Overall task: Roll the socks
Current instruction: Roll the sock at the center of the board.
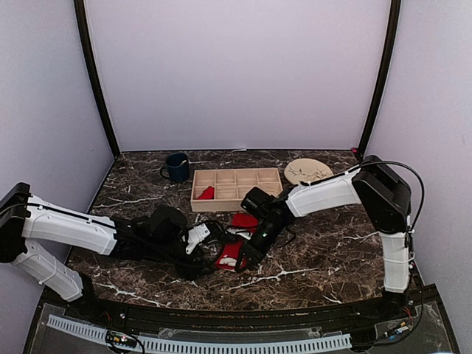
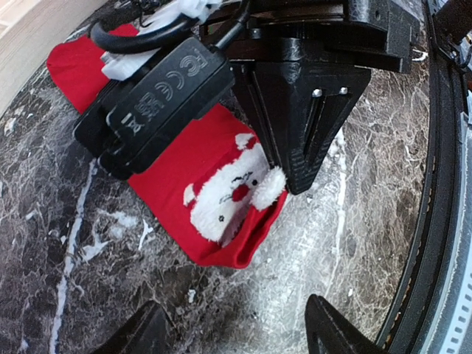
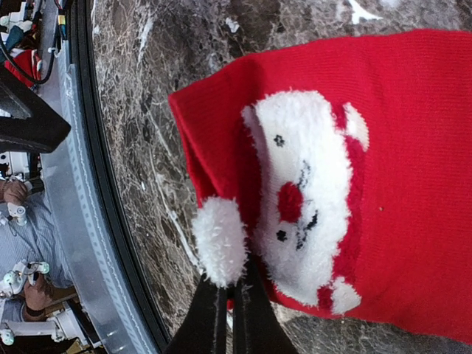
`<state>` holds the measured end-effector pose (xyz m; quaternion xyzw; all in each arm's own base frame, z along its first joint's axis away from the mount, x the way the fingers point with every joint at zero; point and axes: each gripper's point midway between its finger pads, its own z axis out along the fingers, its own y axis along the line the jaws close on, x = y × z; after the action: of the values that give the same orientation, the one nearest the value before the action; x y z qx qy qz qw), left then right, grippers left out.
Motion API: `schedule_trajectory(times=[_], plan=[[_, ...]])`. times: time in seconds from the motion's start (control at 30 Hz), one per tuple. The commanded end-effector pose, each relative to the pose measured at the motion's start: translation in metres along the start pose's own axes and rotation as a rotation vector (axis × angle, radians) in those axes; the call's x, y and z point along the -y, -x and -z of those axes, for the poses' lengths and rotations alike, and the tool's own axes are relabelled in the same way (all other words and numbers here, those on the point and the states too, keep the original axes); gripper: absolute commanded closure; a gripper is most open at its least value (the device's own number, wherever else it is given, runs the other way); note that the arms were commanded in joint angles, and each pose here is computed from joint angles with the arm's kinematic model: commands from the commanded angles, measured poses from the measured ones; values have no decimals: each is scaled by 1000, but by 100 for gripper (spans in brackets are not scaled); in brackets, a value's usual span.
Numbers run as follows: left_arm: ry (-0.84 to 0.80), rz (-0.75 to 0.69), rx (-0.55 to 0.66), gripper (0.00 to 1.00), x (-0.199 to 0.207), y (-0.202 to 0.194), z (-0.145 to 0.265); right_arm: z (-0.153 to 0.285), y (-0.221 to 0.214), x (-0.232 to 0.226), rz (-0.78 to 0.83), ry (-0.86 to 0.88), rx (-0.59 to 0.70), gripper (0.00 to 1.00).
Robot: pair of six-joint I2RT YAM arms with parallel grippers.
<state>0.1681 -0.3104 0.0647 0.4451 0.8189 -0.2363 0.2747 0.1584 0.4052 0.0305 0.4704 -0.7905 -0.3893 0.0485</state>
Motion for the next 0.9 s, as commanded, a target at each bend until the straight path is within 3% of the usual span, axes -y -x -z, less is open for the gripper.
schedule_trajectory(times=[0.0, 0.87], plan=[[-5, -66, 5, 33, 3, 12, -7, 1, 4, -4, -25, 48, 7, 100], [-45, -181, -4, 51, 8, 21, -42, 5, 1, 2, -57, 86, 19, 100]])
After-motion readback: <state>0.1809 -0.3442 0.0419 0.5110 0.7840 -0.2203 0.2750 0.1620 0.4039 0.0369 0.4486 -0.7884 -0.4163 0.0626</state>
